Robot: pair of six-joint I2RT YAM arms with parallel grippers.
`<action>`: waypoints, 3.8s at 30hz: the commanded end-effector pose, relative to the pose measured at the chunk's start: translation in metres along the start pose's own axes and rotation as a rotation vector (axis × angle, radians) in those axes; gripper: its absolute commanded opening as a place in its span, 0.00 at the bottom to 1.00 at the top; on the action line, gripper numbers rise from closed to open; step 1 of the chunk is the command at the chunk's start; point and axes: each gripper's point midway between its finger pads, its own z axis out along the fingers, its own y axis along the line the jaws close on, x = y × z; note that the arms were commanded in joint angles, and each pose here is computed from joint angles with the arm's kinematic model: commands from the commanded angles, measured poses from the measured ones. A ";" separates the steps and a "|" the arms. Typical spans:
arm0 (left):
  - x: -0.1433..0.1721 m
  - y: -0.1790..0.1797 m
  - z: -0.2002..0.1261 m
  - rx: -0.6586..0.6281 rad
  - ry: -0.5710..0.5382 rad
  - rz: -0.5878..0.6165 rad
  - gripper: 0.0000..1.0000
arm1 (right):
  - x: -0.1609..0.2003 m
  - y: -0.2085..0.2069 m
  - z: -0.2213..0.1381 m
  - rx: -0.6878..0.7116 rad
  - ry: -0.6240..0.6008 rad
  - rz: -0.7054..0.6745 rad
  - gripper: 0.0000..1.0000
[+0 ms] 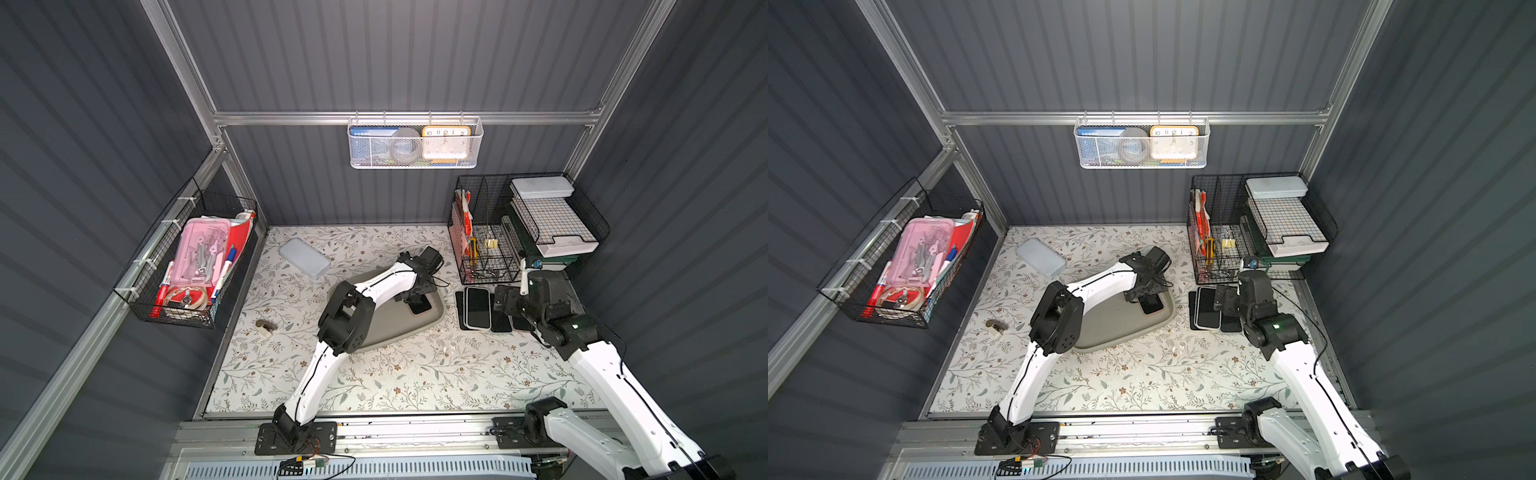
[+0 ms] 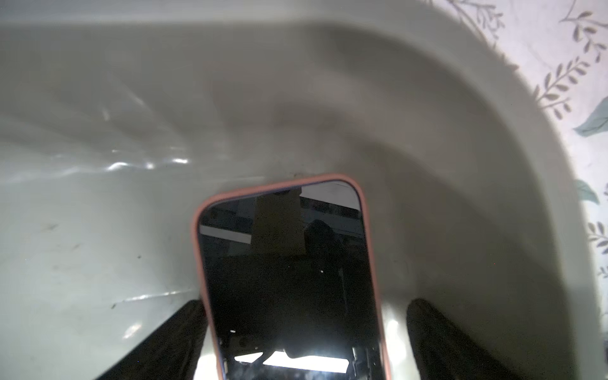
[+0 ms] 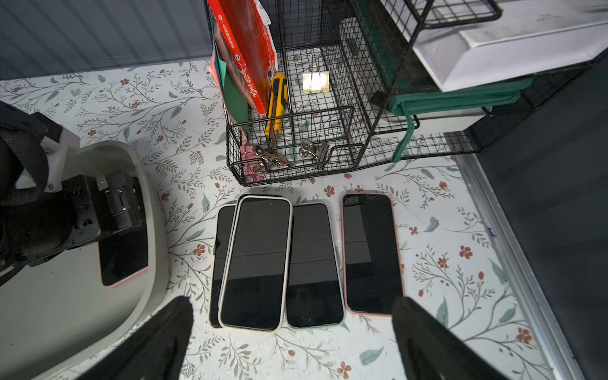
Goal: Take the phone out of the storage box
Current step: Pick up the phone from the storage box, then place the phone at the center of the board.
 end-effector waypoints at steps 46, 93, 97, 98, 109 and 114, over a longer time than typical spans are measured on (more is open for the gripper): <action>0.056 0.060 -0.015 -0.078 0.106 0.097 0.64 | 0.003 -0.006 0.004 -0.042 -0.009 0.034 0.99; 0.017 0.055 -0.233 0.432 -0.372 0.599 0.40 | -0.012 0.269 0.006 -0.970 0.379 0.351 0.63; 0.018 0.052 -0.237 0.460 -0.373 0.601 0.40 | -0.010 0.278 0.009 -0.981 0.385 0.360 0.59; 0.018 0.051 -0.239 0.469 -0.375 0.601 0.40 | -0.009 0.281 0.010 -0.983 0.389 0.361 0.58; 0.021 0.050 -0.248 0.506 -0.384 0.599 0.41 | -0.010 0.297 0.015 -1.021 0.400 0.378 0.34; 0.021 0.051 -0.242 0.492 -0.383 0.593 0.64 | -0.013 0.296 0.015 -1.017 0.385 0.389 0.13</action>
